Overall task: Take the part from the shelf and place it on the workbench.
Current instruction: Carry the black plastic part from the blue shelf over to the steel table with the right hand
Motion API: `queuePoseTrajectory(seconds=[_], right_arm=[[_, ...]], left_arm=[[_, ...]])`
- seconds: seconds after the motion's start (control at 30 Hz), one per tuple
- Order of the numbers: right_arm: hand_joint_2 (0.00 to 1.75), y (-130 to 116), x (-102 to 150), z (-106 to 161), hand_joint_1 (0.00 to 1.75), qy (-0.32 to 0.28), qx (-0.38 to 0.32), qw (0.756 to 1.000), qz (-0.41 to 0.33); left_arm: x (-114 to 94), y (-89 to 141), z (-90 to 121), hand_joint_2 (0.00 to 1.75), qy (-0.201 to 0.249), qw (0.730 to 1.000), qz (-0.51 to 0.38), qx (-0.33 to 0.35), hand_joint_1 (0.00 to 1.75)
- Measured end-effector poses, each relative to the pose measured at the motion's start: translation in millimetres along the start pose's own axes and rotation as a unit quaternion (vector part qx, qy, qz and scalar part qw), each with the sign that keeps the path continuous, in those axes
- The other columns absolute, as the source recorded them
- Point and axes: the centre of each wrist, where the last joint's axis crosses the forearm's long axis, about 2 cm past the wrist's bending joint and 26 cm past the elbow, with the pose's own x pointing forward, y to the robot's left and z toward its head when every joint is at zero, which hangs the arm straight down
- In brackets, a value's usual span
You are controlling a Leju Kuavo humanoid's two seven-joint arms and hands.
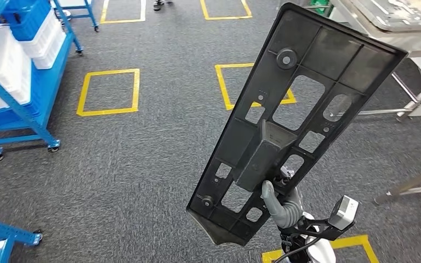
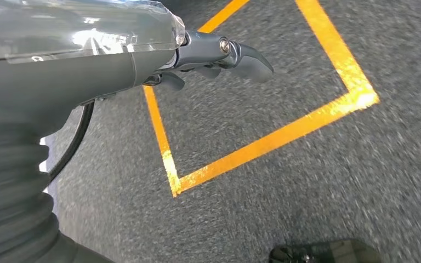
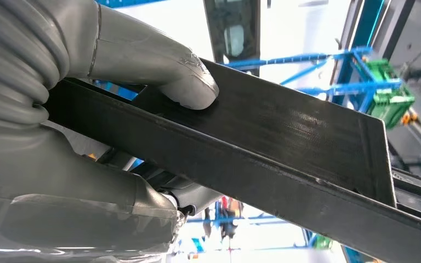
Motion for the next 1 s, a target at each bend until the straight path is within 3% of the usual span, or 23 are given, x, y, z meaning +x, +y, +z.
queuePoseTrajectory(seconds=[0.23, 0.53, 0.7, 0.77, 0.9, 1.0], right_arm=[[1.75, 0.2, 0.7, 4.4, 1.75, -0.002, -0.005, 1.000, 0.002], [1.75, -0.7, 0.4, 0.5, 1.75, -0.004, 0.001, 1.000, 0.001], [1.75, -0.9, 0.0, 2.0, 1.75, -0.002, -0.002, 1.000, 0.002], [1.75, -0.9, 0.0, 2.6, 1.75, -0.002, -0.002, 1.000, 0.002], [1.75, -0.7, 0.0, 3.4, 1.75, -0.001, -0.002, 1.000, 0.001], [1.75, -0.3, 0.0, 3.9, 1.75, 0.002, -0.002, 1.000, 0.001]], left_arm=[[3.5, -6.5, 3.4, 1.75, -0.016, 1.000, -0.022, -0.003, 0.00], [3.0, -6.0, 1.6, 1.75, 0.099, 0.973, -0.205, -0.044, 0.00], [-0.8, 3.8, -4.1, 1.75, 0.104, 0.942, -0.317, -0.041, 0.00], [-1.4, 7.1, -5.8, 1.75, 0.106, 0.949, -0.295, -0.046, 0.00], [-3.1, 11.5, -7.8, 1.75, 0.126, 0.979, -0.144, -0.071, 0.00], [-8.4, 12.4, -8.0, 1.75, 0.143, 0.985, -0.035, -0.088, 0.00]])
